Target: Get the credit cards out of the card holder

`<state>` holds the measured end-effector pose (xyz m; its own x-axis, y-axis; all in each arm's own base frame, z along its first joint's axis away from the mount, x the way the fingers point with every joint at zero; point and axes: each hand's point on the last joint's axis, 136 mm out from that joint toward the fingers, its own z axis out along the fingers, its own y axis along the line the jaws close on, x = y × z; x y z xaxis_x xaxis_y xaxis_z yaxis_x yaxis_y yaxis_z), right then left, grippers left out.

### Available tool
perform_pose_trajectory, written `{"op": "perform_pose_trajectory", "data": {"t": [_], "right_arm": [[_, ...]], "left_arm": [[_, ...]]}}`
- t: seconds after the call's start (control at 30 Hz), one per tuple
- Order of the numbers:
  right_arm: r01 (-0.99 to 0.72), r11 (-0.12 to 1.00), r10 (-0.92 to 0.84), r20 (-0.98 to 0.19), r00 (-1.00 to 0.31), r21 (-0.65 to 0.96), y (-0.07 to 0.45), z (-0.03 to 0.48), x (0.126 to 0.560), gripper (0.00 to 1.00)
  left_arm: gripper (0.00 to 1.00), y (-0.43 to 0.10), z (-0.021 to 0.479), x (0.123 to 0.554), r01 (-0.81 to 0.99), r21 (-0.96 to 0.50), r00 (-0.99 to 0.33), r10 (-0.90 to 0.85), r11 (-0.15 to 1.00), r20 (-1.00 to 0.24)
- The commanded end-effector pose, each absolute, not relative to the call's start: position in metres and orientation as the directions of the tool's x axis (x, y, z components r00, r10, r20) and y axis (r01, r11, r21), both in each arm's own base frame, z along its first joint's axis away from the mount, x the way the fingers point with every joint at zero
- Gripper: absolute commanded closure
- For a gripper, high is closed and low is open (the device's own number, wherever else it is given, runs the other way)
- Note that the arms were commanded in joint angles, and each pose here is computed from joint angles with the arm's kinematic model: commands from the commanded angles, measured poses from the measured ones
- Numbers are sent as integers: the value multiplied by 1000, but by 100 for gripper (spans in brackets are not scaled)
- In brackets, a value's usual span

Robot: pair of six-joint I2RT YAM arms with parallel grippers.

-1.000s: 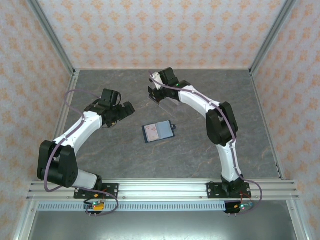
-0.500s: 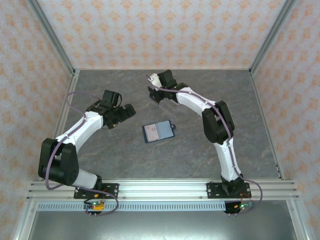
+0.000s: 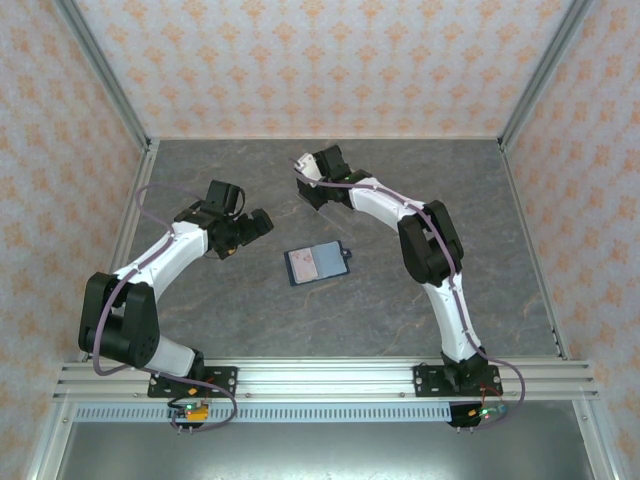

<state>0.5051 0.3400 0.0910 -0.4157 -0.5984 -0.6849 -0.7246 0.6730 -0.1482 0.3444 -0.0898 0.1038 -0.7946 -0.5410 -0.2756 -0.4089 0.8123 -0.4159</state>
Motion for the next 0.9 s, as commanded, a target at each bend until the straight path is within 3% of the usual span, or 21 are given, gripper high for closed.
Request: {"op": "perform_pose_trajectory", "data": {"t": [0.0,0.17,0.4,0.57,0.7,0.87], "right_arm": [[-716,672,-615,-684,-393,-192,339,95,512,90],[-702,687,-602,-690,-403,-189,337,107,512,73],[-651,751,-498,-743,-447,-111,330,155,499,64],[-525,851,-345,-753,-560,-1,308,184,479,55],[-384,917,-200,-708,-678,109,287,189,453,49],[-320,906,-100,-592,-800,278,290,172,396,44]], "left_arm": [[0,-88,98,346,-427,-420,-787,-558,800,-263],[0,-88,98,346,-426,-424,-789,-558,799,-259],[0,-90,101,345,-430,-432,-786,-564,793,-253],[0,-86,103,341,-439,-422,-781,-569,793,-257],[0,-86,100,336,-445,-413,-783,-569,795,-252],[0,-90,97,330,-434,-418,-790,-560,798,-250]]}}
